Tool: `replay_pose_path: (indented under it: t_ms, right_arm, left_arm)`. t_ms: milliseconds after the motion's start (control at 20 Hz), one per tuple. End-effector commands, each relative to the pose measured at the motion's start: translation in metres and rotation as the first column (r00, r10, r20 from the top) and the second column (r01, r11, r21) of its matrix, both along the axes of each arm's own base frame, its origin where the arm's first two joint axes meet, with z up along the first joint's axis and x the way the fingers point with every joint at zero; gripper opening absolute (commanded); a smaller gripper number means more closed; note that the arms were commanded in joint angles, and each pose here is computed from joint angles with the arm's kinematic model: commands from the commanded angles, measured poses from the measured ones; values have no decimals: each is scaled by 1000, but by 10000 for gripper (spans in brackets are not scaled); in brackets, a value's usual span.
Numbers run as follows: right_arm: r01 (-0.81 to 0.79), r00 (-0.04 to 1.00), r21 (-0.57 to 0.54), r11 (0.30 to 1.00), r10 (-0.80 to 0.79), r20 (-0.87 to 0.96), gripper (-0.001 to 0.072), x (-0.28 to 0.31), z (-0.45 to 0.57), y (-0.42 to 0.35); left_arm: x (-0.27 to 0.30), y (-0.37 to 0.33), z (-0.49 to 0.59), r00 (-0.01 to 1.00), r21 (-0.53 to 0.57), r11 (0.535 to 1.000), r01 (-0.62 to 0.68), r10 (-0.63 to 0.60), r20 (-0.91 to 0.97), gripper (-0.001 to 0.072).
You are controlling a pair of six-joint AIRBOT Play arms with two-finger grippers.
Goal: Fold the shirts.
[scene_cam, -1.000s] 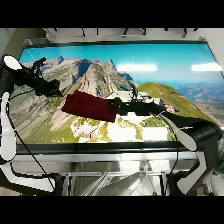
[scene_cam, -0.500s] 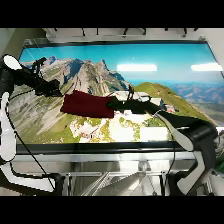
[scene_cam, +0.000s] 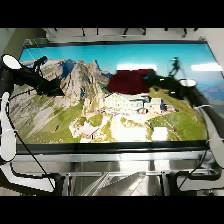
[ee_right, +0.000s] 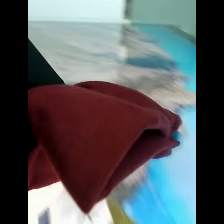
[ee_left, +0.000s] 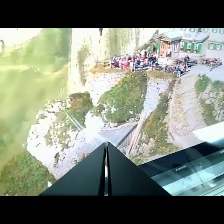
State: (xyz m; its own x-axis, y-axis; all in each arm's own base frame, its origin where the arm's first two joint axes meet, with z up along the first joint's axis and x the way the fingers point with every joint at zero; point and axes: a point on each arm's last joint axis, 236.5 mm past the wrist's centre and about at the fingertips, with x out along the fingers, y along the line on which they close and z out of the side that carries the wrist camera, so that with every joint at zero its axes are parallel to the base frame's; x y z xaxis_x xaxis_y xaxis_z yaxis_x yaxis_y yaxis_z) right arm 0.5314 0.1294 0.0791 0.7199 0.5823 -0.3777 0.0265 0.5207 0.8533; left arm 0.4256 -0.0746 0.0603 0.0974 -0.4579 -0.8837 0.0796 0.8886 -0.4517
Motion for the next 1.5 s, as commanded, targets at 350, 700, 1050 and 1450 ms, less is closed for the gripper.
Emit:
replay_pose_path:
  t_ms: [350,700,1050,1450]
  right_arm:
    - [415,910,-135,900,-405,96,19,0,22,-254]
    - [586,810,-211,783,-567,147,19,-37,29,-370]
    - [482,775,-428,765,-600,-199,19,-104,-53,-389]
    - [427,596,-540,725,-675,-435,21,-165,-99,-400]
  left_arm:
    - [-8,-40,2,996,-16,996,88,-88,2,16]
    - [-17,-60,2,992,-18,992,127,-127,-15,16]
    - [-18,-64,2,992,-19,992,128,-128,-20,16]
    - [-18,-64,2,991,-18,991,129,-129,-20,16]
